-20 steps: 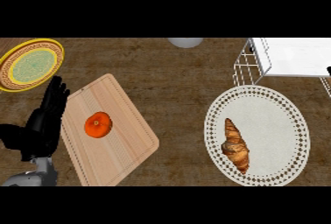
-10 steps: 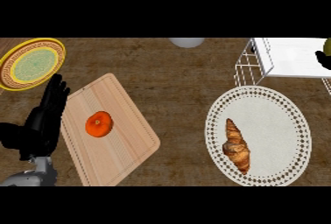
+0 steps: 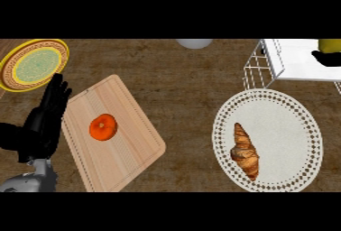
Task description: Pick the lemon from the placemat and place it in the tiered shelf
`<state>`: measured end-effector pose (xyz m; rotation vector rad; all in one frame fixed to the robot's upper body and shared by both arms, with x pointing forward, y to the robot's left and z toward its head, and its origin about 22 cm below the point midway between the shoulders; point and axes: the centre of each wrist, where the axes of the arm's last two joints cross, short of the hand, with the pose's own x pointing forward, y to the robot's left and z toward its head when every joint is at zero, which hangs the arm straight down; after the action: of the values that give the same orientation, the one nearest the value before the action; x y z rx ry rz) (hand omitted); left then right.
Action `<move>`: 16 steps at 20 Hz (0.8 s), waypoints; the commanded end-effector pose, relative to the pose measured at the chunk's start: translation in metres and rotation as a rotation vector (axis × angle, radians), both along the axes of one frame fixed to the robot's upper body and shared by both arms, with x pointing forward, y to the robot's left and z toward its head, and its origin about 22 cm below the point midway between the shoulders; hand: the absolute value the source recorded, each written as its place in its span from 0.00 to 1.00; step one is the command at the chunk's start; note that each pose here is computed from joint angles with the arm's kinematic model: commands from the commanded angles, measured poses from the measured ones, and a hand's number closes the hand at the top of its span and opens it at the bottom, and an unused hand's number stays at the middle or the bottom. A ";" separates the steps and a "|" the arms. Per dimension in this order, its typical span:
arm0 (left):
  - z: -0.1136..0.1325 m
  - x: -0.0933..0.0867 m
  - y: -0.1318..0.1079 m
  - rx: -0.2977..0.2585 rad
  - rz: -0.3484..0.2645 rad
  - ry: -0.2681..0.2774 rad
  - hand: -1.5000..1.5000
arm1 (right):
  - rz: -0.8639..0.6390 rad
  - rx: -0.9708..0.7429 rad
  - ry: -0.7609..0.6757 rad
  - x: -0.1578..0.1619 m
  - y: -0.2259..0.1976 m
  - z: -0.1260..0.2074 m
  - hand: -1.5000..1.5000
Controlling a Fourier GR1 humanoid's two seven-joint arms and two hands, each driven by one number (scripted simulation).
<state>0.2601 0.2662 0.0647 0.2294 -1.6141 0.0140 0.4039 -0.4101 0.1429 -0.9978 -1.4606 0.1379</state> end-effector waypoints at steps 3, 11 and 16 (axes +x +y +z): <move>-0.014 0.008 0.000 -0.011 -0.006 -0.009 0.50 | 0.031 0.043 0.039 0.022 0.015 0.008 0.00; 0.000 0.008 0.007 -0.003 0.008 -0.016 0.50 | 0.110 0.128 -0.118 0.010 -0.016 0.022 0.00; -0.001 0.012 -0.004 -0.003 0.003 0.000 0.50 | 0.060 0.223 -0.233 0.004 -0.034 0.043 0.00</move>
<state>0.2650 0.2633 0.0588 0.2257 -1.6154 0.0239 0.4118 -0.4327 0.1727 -0.8167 -1.6303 -0.0081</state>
